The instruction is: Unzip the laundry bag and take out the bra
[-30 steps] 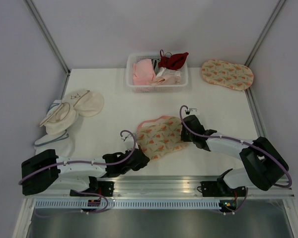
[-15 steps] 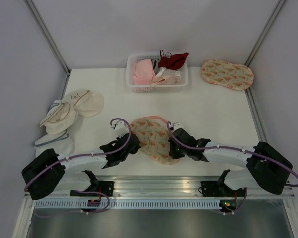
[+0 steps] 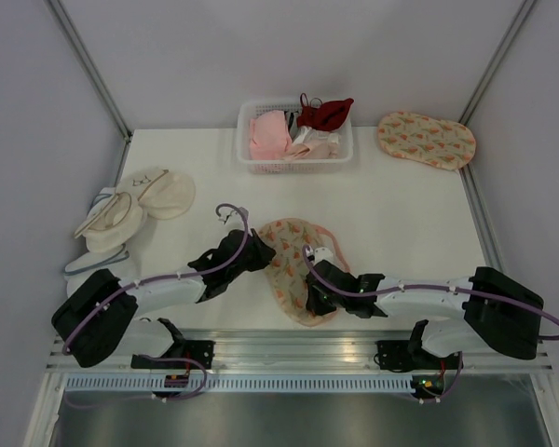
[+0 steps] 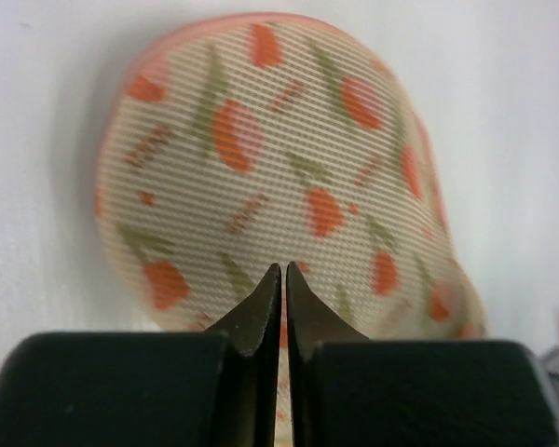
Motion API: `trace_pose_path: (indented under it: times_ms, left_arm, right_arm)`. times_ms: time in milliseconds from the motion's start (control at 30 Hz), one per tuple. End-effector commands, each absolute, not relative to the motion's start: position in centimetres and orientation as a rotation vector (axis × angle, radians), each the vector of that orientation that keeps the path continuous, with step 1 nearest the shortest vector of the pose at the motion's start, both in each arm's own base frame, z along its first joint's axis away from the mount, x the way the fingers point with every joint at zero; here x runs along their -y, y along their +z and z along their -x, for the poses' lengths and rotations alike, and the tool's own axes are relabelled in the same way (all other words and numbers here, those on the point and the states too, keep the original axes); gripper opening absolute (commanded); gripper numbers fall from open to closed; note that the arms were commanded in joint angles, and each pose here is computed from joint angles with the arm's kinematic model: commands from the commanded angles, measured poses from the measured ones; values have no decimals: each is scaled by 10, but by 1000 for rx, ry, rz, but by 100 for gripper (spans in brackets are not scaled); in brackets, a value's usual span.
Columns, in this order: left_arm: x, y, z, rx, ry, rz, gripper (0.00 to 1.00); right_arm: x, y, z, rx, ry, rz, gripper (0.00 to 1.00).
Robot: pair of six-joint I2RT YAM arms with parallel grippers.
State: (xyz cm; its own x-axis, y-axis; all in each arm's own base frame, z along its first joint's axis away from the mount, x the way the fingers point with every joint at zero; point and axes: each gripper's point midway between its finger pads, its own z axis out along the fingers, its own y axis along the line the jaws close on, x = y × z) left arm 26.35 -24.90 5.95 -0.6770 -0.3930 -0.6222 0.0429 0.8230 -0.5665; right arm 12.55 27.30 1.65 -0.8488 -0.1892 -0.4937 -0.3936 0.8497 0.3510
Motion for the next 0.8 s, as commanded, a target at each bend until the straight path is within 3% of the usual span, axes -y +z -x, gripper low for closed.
trace_pose_path:
  times_ms: [0, 33, 67, 133, 233, 433, 767]
  left_arm:
    - [270, 97, -240, -2158, -936, 143, 8]
    - [272, 100, -231, -2169, -967, 141, 16]
    - [272, 105, -223, -2164, -991, 127, 40]
    - [275, 100, -204, -2213, -1018, 104, 60]
    - [274, 95, -182, -2229, -1080, 109, 71]
    - [264, 71, -166, -2243, -1127, 162, 77]
    - [300, 70, -187, -2166, -1223, 128, 81]
  right_arm:
    - [-247, 8, -135, -2576, 461, 357, 1]
    - [-248, 9, -136, -2573, 462, 360, 0]
    - [-250, 14, -138, -2557, 476, 368, 0]
    - [-252, 18, -138, -2549, 491, 378, 0]
    - [-252, 26, -139, -2533, 516, 380, 0]
    - [-255, 45, -135, -2493, 647, 382, 0]
    - [-248, 44, -124, -2519, 696, 412, 0]
